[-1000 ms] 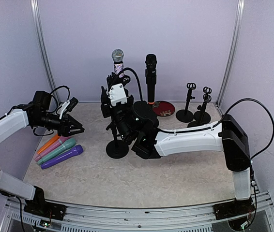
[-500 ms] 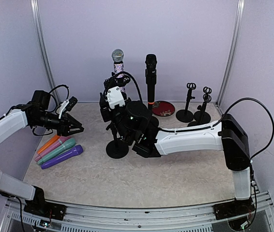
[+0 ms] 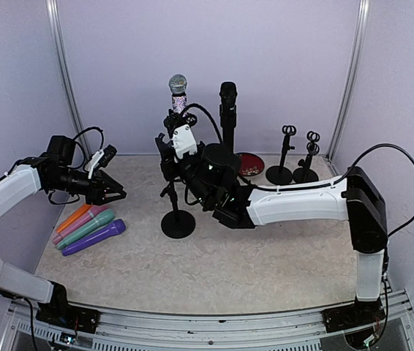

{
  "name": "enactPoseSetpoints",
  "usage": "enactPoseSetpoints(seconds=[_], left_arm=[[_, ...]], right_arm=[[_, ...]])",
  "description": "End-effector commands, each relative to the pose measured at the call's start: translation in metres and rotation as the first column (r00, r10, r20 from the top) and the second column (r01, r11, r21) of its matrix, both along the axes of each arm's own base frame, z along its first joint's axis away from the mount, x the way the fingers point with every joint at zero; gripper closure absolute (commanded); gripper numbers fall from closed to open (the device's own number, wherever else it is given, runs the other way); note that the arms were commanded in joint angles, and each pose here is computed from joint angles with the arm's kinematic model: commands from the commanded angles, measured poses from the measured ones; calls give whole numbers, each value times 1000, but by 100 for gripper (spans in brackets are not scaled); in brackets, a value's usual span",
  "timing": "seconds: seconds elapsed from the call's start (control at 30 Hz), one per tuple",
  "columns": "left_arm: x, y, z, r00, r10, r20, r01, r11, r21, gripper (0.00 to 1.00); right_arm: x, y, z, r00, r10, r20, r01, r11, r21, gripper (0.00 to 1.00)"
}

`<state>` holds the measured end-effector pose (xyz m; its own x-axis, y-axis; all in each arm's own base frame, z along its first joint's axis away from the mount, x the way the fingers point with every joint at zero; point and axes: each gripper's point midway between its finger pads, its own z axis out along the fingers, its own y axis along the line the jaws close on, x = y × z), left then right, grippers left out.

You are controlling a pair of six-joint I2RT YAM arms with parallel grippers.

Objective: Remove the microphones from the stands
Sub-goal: Move the microphone stand to the center of the board.

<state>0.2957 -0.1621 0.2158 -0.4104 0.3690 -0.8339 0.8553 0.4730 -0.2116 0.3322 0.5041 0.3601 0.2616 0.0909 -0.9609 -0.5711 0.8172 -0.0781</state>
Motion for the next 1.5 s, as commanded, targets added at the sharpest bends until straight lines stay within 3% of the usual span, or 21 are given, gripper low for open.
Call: enactPoseSetpoints(seconds=[0.0,0.1,0.27,0.47,0.53,0.63,0.8,0.9,1.0,1.1,1.23,1.3,1.47], left_arm=[[2,-3,19,998,-17,56,17,1000,-6,56],[2,-4,20,998,-20,56,20,1000,-5,54],[0,-6,21,998,-28,51,28,1000,-6,54],[0,-5,21,998,-24,52,24,1000,11,54],[0,-5,21,998,-22,52,22,1000,13,54],[1,-5,22,998,-22,53,22,1000,15,54],[1,-7,24,998,-29,53,28,1000,11,53],[1,-7,24,998,-28,55,27,1000,16,53],[0,-7,23,998,-27,54,26,999,23,53],[0,-8,24,998,-29,56,28,999,23,52],[0,-8,24,998,-30,60,29,999,21,52],[0,-8,23,998,-31,61,30,999,22,52],[2,-8,16,998,-33,49,32,999,31,51]], right_arm=[[-15,-8,43,905,423,-41,-421,905,63,87],[-29,-12,38,778,623,-85,-624,781,21,89],[-29,-41,33,625,768,-137,-772,635,39,91],[-49,-70,42,448,885,-123,-894,443,-70,86],[-49,-79,43,389,909,-148,-921,383,-71,81],[-55,-87,39,316,931,-184,-948,303,-95,63],[-60,-93,11,317,927,-203,-944,286,-167,44],[-60,-99,2,335,921,-198,-935,301,-186,39],[-55,-106,2,400,897,-187,-910,363,-200,31],[-39,-115,12,579,805,-128,-808,546,-223,20],[-12,-138,29,828,549,-115,-561,811,-164,6],[-20,-144,29,896,433,-92,-443,884,-151,0],[-46,-145,21,972,204,-120,-219,968,-119,1]])
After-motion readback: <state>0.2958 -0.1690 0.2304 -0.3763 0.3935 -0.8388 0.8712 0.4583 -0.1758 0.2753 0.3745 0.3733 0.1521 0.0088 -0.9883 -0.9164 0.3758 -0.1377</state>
